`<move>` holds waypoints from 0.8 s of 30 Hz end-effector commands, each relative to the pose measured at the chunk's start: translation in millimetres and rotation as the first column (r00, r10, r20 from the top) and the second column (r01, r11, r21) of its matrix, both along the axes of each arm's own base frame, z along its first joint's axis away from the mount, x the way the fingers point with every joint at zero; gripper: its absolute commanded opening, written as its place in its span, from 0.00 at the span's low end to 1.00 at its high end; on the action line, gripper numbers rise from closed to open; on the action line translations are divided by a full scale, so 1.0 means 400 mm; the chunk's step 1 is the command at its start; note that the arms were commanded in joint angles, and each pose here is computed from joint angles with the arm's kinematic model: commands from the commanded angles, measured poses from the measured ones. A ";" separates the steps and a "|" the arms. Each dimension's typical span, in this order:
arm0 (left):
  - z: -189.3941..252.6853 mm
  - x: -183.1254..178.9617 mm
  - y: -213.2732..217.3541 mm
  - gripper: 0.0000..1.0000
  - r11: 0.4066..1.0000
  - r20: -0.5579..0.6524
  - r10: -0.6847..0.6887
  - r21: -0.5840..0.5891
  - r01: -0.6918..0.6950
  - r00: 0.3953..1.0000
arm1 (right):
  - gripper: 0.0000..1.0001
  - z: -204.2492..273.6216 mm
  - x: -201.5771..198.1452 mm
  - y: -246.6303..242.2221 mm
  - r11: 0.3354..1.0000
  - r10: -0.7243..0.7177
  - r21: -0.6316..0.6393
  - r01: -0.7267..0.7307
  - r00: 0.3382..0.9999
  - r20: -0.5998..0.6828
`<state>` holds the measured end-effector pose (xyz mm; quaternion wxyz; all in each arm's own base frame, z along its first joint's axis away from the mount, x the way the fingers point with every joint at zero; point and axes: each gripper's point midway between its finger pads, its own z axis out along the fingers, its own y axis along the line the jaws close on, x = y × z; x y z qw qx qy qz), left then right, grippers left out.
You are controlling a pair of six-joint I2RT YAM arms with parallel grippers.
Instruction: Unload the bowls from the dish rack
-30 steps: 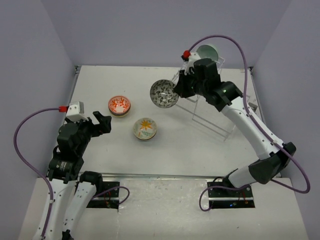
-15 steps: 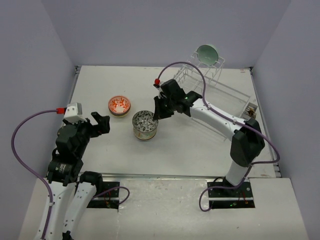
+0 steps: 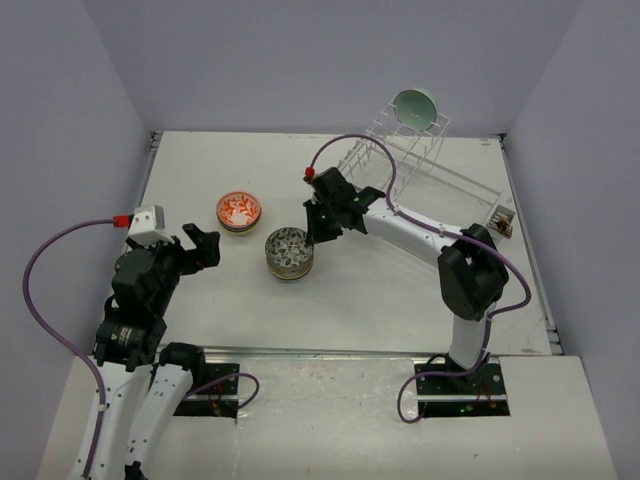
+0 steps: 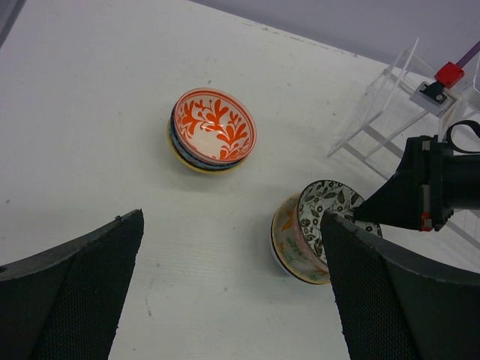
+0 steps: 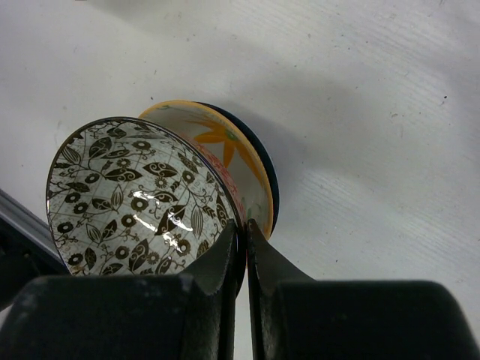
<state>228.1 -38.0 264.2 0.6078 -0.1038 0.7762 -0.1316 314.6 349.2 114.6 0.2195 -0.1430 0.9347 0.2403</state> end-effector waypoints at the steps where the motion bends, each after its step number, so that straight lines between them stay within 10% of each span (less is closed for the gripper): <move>1: 0.009 0.010 -0.009 1.00 1.000 0.015 -0.013 -0.007 0.014 1.000 | 0.00 0.034 0.041 0.040 0.997 -0.040 0.074 0.036 0.998 0.052; 16: 0.009 0.010 -0.012 1.00 1.000 0.017 -0.021 -0.007 0.021 1.000 | 0.08 -0.010 0.022 0.038 0.996 -0.032 0.081 0.030 0.999 0.022; 24: 0.007 0.011 -0.013 1.00 1.000 0.014 -0.023 -0.006 0.023 1.000 | 0.33 -0.010 -0.005 0.048 0.992 -0.004 0.127 0.005 1.000 -0.009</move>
